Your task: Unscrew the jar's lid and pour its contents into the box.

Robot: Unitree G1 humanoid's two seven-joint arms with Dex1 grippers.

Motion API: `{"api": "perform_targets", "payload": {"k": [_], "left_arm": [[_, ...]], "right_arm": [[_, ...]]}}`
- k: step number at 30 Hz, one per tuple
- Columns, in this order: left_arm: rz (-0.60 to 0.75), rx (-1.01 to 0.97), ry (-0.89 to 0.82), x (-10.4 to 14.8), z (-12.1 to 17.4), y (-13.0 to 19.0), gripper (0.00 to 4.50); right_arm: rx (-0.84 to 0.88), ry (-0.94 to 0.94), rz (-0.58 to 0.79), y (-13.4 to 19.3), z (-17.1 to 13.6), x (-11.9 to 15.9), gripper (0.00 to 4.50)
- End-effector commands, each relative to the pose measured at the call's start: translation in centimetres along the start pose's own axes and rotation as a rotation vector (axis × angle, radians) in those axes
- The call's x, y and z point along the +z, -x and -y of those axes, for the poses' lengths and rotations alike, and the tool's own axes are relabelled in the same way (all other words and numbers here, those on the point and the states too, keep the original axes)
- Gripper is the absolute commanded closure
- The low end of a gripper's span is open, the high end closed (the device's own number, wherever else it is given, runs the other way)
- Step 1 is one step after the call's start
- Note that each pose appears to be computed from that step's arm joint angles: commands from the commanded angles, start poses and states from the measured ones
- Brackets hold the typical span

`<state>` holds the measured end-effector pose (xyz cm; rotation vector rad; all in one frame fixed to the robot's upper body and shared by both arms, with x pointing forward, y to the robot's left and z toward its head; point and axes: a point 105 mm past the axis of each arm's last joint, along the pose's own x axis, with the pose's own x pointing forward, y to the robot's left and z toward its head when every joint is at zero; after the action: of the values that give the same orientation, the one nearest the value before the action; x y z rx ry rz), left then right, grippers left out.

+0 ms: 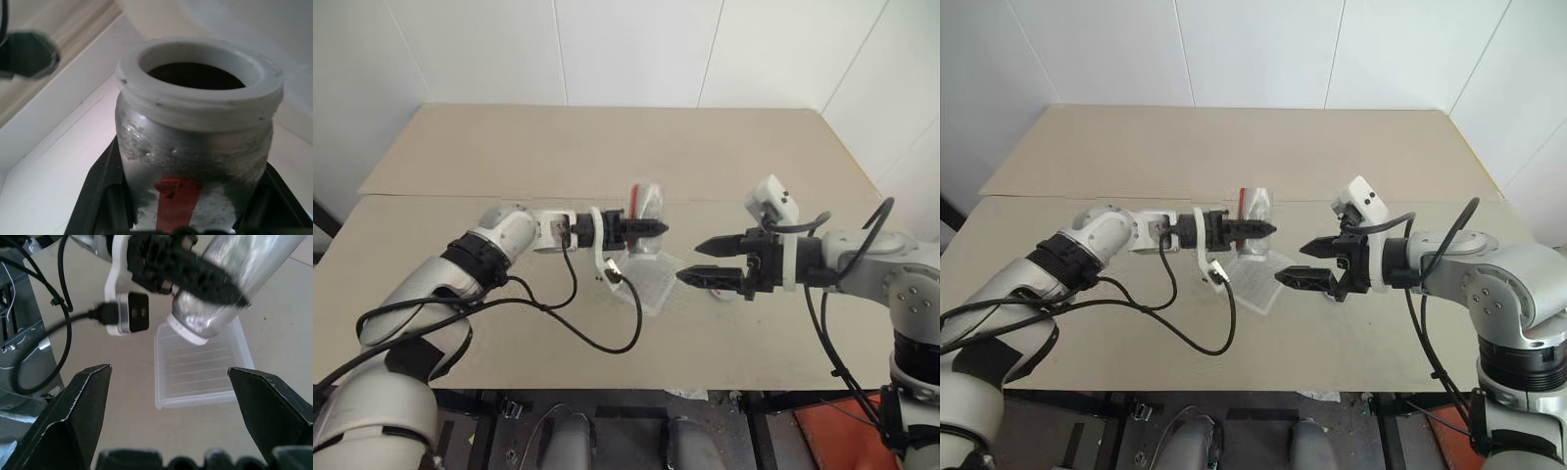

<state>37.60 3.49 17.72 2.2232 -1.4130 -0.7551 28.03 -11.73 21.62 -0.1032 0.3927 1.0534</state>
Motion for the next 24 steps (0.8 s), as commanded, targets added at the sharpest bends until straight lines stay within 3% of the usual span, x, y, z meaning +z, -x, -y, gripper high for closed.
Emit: {"api": "perform_targets", "payload": {"k": [1,5,9,14,18,21,22,24], "left_arm": [[-0.069,0.049,-0.041,-1.3,-1.0,-0.2,2.57],[-0.125,0.065,-0.066,-2.8,-1.4,-0.3,2.57],[-0.132,0.087,-0.061,-2.7,-1.6,-0.2,2.57],[-0.196,0.095,0.111,-2.8,-1.3,0.5,2.57],[-0.342,0.148,0.483,-4.6,-0.9,2.0,2.57],[-0.595,0.241,0.966,-7.6,0.2,4.5,2.57],[-0.667,0.288,1.198,-8.2,0.8,5.4,2.57],[-0.699,0.358,1.512,-8.2,1.3,6.4,2.57]], "right_arm": [[-0.007,0.028,0.069,0.8,-0.4,1.4,0.04],[-0.003,0.034,0.079,1.1,-0.7,1.5,0.04],[-0.002,0.035,0.073,1.0,-0.8,1.3,0.04],[0.004,0.041,0.073,0.8,-1.0,1.2,0.04],[0.000,0.052,0.078,0.7,-1.2,1.0,0.04],[-0.013,0.077,0.091,0.7,-1.2,1.0,0.04],[-0.015,0.082,0.098,0.6,-1.2,0.9,0.04],[-0.015,0.087,0.108,0.6,-1.3,0.9,0.04]]}}
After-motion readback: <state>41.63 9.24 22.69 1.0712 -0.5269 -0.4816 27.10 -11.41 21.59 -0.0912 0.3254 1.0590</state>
